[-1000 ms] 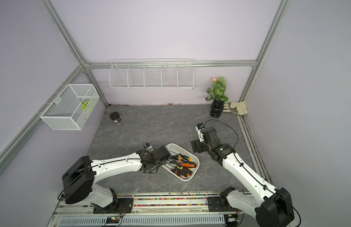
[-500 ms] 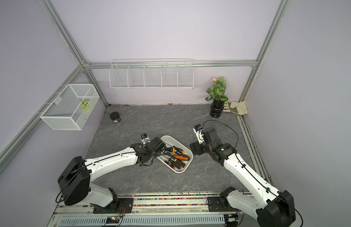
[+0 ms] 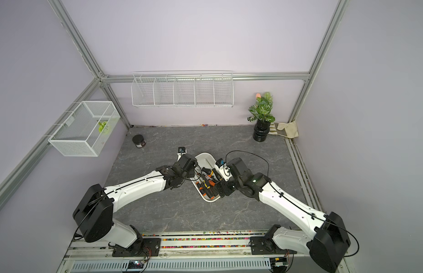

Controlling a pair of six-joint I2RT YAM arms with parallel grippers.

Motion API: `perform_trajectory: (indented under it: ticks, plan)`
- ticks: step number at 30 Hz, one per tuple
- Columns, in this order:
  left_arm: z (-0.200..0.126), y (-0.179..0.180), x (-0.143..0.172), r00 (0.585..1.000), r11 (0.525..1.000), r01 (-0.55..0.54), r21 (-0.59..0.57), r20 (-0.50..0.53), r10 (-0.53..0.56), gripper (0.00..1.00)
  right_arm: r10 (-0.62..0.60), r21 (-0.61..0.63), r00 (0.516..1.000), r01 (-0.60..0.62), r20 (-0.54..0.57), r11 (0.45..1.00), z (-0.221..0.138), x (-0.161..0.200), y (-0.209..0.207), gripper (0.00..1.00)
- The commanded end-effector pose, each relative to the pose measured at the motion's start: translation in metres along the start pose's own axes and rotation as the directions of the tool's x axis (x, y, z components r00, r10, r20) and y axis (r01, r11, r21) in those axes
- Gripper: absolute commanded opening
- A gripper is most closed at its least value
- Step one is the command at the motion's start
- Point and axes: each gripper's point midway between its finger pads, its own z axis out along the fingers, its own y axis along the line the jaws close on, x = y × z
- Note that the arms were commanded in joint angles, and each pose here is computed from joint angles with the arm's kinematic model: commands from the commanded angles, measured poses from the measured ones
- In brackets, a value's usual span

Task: Take out the screwdriver from the storage box
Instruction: Pick up the storage box at the center of the board, then pick up the screwdriver from the storage box.

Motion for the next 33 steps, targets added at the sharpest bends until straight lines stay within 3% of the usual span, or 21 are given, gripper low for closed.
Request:
perform_trajectory:
  ticks: [1,15,22,33]
  plan:
    - [-0.004,-0.016,-0.036,0.995,0.999,-0.007,0.047,0.101,0.002,0.00,0.025,-0.054,0.999,-0.024,0.022,0.998,0.019,-0.022,0.012,0.82]
    - [0.005,-0.020,-0.018,0.998,0.996,0.023,0.086,0.063,-0.029,0.00,0.064,-0.060,0.994,-0.070,-0.089,0.996,0.081,-0.031,0.007,0.60]
    - [0.001,-0.022,-0.022,0.997,0.994,0.032,0.103,0.073,-0.040,0.00,0.073,-0.028,0.984,-0.079,-0.163,0.996,0.104,-0.018,-0.002,0.53]
    - [0.001,-0.019,-0.021,0.996,0.995,0.038,0.092,0.076,-0.045,0.00,0.073,0.037,0.977,-0.067,-0.200,0.997,0.108,-0.009,-0.013,0.35]
